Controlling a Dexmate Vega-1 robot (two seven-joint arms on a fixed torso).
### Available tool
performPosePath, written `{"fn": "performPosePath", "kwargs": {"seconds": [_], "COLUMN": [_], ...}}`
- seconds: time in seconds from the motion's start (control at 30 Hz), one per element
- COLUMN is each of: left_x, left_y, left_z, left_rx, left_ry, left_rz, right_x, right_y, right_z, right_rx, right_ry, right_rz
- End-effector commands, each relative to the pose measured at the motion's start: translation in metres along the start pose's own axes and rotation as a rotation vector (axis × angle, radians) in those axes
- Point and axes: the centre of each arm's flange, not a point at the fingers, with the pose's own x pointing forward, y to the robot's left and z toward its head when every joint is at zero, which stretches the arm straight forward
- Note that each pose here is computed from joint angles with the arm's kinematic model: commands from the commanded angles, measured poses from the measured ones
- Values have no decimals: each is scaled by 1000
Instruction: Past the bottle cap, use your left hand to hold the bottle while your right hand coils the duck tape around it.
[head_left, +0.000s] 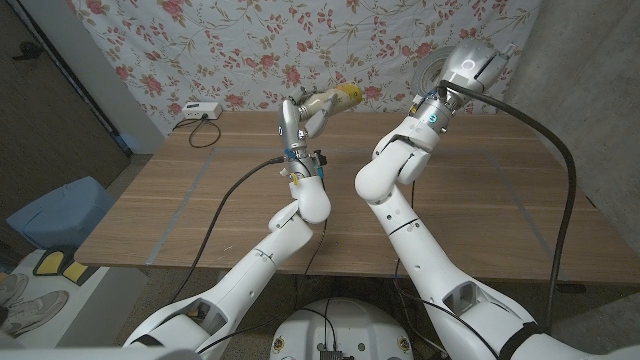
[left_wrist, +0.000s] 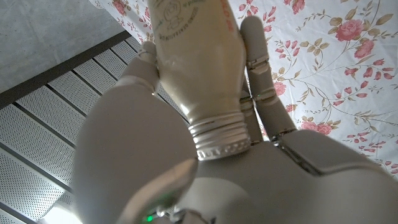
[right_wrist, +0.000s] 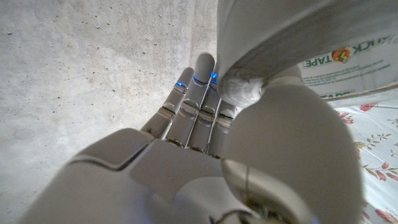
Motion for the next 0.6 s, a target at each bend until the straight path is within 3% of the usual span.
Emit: {"fn": "performPosePath", "kwargs": {"seconds": [0.03, 0.27, 0.6], "left_x": [-4, 5, 8], "left_y": [-5, -12, -21], "left_z": [-2, -15, -22], "left_rx": [-52, -268, -409], "left_ry": [53, 246, 371], "left_rz": [-56, -314, -505], "right_x": [5, 11, 12], "right_y": [-4, 2, -19], "right_z": [8, 22, 35], "right_rx": [6, -50, -21], "right_ry": [-60, -68, -62], "right_rz": [-18, -15, -31]}}
